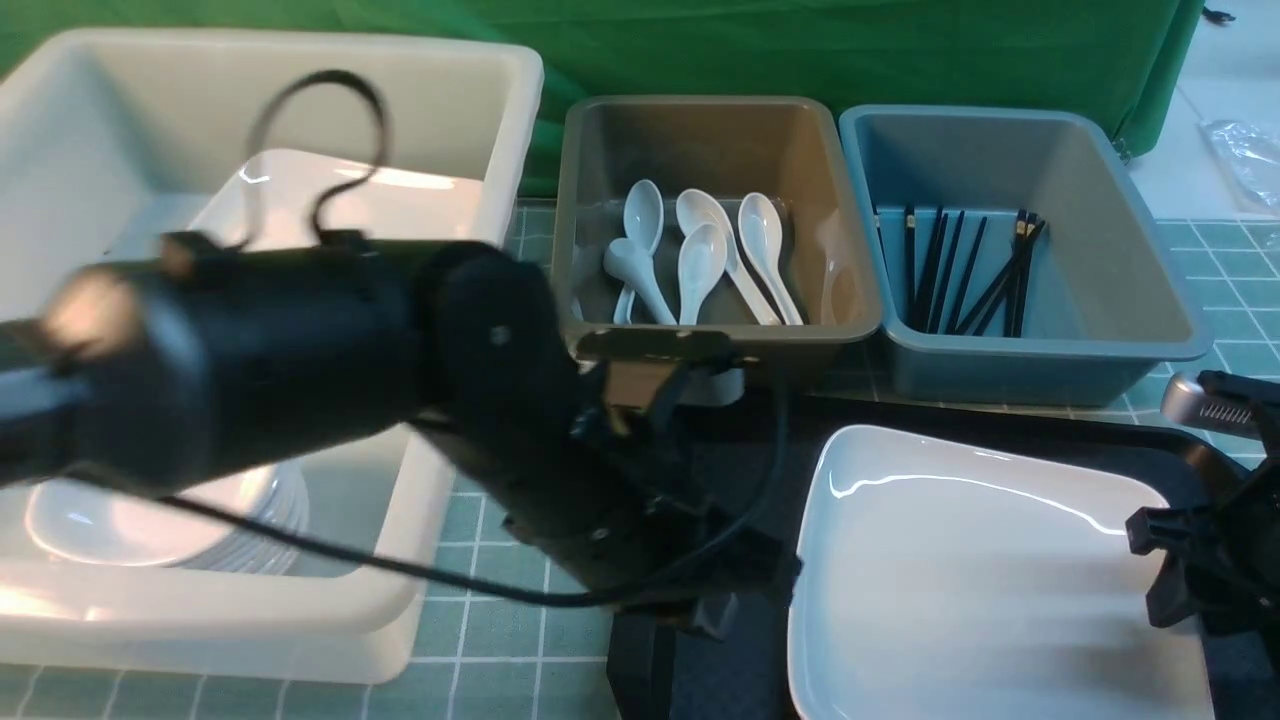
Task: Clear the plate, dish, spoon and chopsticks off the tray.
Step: Use the right arm to move the plate from left to right, then use the left arm to grab a plate from the dinner plate
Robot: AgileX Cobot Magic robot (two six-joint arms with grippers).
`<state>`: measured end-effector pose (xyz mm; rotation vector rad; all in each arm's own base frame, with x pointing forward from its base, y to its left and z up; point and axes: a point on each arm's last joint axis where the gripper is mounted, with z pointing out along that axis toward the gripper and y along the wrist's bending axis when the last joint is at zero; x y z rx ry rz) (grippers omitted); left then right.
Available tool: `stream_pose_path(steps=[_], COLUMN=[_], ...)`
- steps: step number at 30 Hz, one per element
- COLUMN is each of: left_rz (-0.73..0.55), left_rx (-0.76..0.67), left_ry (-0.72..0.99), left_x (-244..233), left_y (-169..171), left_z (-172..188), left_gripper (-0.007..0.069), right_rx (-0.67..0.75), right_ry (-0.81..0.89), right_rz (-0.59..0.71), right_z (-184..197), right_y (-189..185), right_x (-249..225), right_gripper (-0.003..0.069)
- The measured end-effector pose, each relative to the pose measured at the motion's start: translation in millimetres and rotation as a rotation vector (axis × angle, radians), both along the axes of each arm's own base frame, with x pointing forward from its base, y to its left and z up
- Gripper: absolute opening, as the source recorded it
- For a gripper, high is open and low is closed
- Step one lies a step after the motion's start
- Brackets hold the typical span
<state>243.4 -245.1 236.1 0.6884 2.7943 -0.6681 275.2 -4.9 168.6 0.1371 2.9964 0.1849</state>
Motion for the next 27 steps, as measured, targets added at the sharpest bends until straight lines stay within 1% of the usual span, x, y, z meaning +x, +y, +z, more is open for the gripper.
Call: stream_pose_path(steps=[1, 2, 4, 5, 6, 9, 13, 15, 16, 19, 23, 27], left_rz=[-0.004, -0.019, -0.04, -0.04, -0.041, -0.037, -0.035, -0.035, -0.035, -0.036, -0.028, 0.014], left_rx=[0.002, 0.011, 0.019, 0.018, 0.016, 0.015, 0.019, 0.022, 0.025, 0.031, 0.024, -0.018], left_ry=[-0.001, -0.005, -0.013, -0.02, -0.029, -0.044, -0.043, -0.039, -0.036, -0.027, -0.078, -0.137], left_x=[0.9, 5.6, 15.5, 20.9, 26.4, 39.4, 53.4, 62.8, 63.0, 69.8, 77.4, 91.0], left_y=[-1.0, -5.3, -16.9, -22.4, -27.7, -38.5, -50.5, -58.8, -59.0, -65.1, -67.4, -69.3], left_z=[-0.9, -4.7, -14.2, -18.9, -23.6, -34.3, -48.2, -58.9, -60.6, -71.2, -66.8, -54.9], left_gripper=[0.0075, 0.0108, 0.0223, 0.0274, 0.0337, 0.0456, 0.0571, 0.0597, 0.0597, 0.0582, 0.0555, 0.0552], right_rx=[-0.001, -0.001, 0.0, 0.001, 0.002, 0.001, -0.003, -0.007, -0.007, -0.015, -0.028, -0.036], right_ry=[0.001, 0.004, 0.016, 0.021, 0.023, 0.015, -0.033, -0.088, -0.093, -0.192, -0.307, -0.387], right_rz=[0.001, 0.003, 0.006, 0.006, 0.008, 0.009, 0.01, 0.012, 0.011, 0.017, 0.036, 0.042], right_z=[0.0, -0.1, -0.2, -0.2, 0.0, 3.5, 17.0, 31.9, 33.3, 58.8, 86.8, 105.8], right_y=[-0.1, 0.3, 0.4, 0.5, 0.6, 0.6, 0.7, 1.0, 1.0, 1.5, 2.3, 2.9], right_x=[-0.1, -0.4, -1.5, -1.9, -2.3, -3.3, -6.3, -10.3, -10.7, -19.7, -32.9, -44.4], right_gripper=[0.0437, 0.0487, 0.0541, 0.0553, 0.0559, 0.0565, 0.0566, 0.0566, 0.0566, 0.0566, 0.0566, 0.0566])
